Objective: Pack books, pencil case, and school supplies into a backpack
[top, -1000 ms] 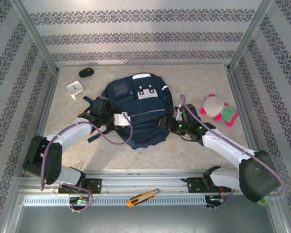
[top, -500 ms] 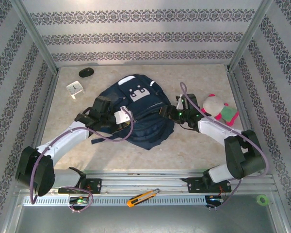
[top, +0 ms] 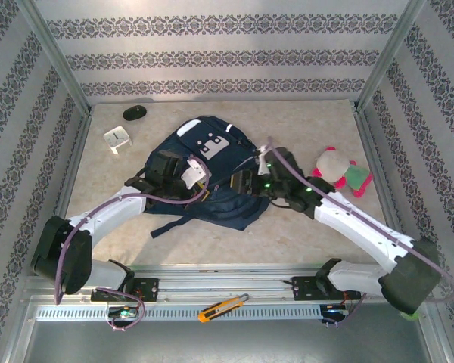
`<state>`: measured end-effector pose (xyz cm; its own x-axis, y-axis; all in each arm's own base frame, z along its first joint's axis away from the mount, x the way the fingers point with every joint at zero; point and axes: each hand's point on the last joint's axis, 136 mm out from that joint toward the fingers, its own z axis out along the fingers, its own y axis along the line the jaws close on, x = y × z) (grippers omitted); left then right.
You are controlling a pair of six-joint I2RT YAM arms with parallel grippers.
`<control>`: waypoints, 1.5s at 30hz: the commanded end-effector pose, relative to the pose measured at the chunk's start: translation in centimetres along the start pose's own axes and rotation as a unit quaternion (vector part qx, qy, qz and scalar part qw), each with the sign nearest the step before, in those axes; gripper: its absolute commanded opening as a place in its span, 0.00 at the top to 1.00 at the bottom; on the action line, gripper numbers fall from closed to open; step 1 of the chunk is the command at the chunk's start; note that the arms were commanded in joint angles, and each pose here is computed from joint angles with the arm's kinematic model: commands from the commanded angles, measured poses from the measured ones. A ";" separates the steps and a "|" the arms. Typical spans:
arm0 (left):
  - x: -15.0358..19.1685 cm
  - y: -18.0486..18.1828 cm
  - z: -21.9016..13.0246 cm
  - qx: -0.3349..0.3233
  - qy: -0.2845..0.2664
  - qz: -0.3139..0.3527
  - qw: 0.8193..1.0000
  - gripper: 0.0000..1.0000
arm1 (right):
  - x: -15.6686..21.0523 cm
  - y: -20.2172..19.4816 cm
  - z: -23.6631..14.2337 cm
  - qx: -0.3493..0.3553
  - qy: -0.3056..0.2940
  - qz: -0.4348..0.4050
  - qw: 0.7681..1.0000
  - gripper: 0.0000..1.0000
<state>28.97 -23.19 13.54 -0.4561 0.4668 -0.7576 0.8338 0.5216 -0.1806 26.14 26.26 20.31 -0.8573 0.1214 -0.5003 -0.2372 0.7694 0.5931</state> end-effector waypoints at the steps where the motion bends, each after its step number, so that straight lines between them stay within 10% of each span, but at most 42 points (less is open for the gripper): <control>1: -2.6 -1.5 -0.1 0.045 -0.041 -0.023 0.998 1.00 | 1.2 -1.3 1.2 0.087 0.012 0.014 0.996 0.46; 18: -4.2 -2.6 -0.4 0.086 -0.081 -0.040 0.992 1.00 | 2.7 1.1 7.9 0.132 0.073 -0.069 0.986 0.46; 31: -4.0 -2.4 -0.9 0.078 -0.081 -0.038 0.993 1.00 | 1.7 -5.3 4.7 0.255 0.032 -0.043 0.965 0.78; 38: -4.2 -2.3 -1.0 0.075 -0.084 -0.037 0.993 1.00 | 1.6 -4.7 5.9 0.245 0.042 -0.043 0.968 0.69; 45: -3.1 -2.0 -1.1 0.059 -0.063 -0.017 0.996 1.00 | 1.3 -4.5 6.2 0.221 0.057 -0.052 0.972 0.95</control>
<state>29.09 -24.47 14.35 -0.5187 0.3609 -0.7751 0.8048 0.5121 -0.3001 28.17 29.13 14.40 -0.8792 -0.0108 -0.4763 -0.1612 0.9475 0.2763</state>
